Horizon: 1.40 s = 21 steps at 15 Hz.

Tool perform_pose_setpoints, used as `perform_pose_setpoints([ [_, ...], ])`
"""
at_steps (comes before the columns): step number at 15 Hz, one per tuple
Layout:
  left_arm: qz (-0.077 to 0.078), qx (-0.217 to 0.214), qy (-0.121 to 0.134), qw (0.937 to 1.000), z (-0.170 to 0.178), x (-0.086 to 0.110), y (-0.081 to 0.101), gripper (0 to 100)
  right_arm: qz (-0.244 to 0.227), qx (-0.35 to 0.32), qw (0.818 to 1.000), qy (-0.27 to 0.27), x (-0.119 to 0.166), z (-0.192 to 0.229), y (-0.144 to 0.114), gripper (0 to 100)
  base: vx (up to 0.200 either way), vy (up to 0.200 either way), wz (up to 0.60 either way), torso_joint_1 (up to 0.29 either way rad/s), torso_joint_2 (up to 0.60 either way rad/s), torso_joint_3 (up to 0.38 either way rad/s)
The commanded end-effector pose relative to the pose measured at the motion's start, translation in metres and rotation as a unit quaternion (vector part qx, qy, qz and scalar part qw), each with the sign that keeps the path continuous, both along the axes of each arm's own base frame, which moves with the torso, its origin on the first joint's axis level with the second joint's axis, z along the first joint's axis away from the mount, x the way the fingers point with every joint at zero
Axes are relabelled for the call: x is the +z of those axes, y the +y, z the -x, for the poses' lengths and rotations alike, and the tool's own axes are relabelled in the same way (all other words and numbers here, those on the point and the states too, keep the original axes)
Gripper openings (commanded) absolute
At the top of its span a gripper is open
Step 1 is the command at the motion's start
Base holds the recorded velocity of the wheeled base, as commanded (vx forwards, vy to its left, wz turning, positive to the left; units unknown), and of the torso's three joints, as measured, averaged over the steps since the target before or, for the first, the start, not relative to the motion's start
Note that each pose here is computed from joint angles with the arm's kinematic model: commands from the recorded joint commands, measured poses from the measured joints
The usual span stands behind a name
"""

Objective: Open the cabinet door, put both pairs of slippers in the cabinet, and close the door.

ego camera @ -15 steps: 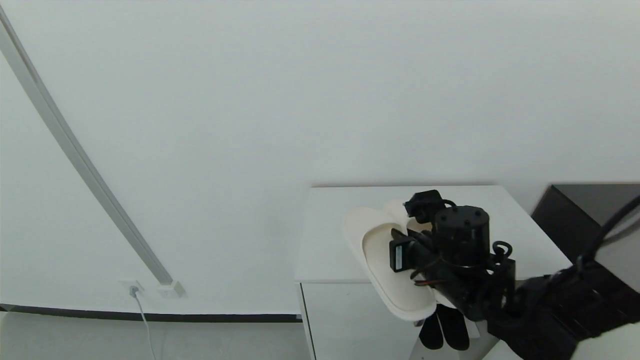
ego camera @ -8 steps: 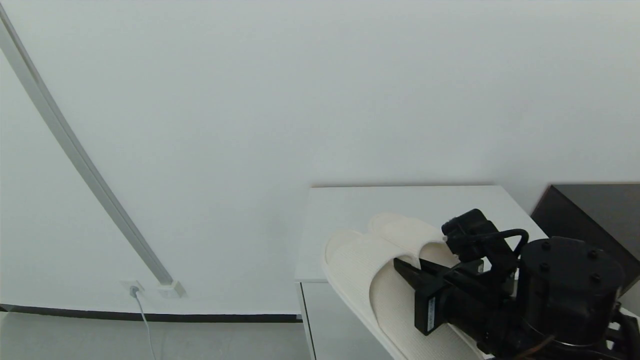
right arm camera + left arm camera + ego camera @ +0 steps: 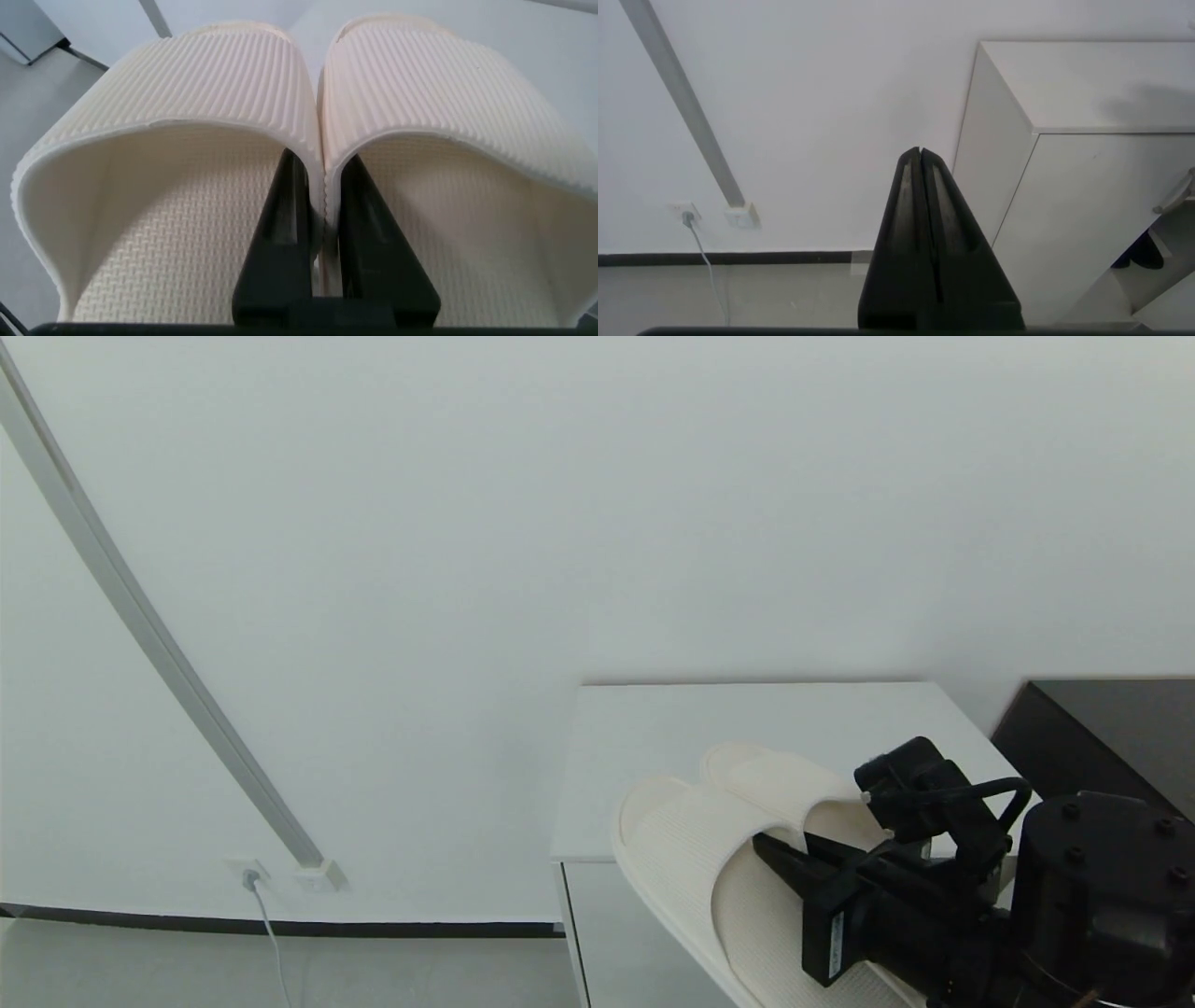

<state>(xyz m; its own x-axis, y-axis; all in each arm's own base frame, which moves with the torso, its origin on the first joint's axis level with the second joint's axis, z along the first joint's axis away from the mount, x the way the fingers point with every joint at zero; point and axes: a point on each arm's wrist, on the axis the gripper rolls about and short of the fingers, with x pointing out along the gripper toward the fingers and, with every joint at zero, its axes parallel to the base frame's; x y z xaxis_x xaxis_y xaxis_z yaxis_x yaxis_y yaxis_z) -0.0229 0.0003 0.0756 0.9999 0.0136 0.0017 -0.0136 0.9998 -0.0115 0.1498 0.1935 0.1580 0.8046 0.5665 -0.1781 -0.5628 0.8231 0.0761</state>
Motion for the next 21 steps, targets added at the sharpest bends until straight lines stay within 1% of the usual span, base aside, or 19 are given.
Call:
perform_pose_setpoints([
  [1, 0.0, 0.0, 0.001, 1.0, -0.0001, -0.0001, 0.0, 0, 0.002, 0.0, 1.0, 0.001, -0.0011, -0.0004, 0.0002, 0, -0.2, 0.0, 0.0, 0.012, 0.0, 0.007],
  [9, 0.0, 0.0, 0.001, 1.0, -0.0001, -0.0001, 0.0, 0, 0.005, -0.004, 1.0, 0.004, -0.0036, -0.0018, -0.0005, 0, -0.2, 0.0, 0.0, 0.001, 0.0, 0.002],
  [21, 0.002, 0.0, 0.0, 1.0, 0.0, 0.0003, 0.0, 0, 0.014, -0.004, 1.0, 0.011, -0.0092, -0.0016, -0.0008, 0, 0.0, 0.0, 0.0, 0.0, 0.0, 0.0],
])
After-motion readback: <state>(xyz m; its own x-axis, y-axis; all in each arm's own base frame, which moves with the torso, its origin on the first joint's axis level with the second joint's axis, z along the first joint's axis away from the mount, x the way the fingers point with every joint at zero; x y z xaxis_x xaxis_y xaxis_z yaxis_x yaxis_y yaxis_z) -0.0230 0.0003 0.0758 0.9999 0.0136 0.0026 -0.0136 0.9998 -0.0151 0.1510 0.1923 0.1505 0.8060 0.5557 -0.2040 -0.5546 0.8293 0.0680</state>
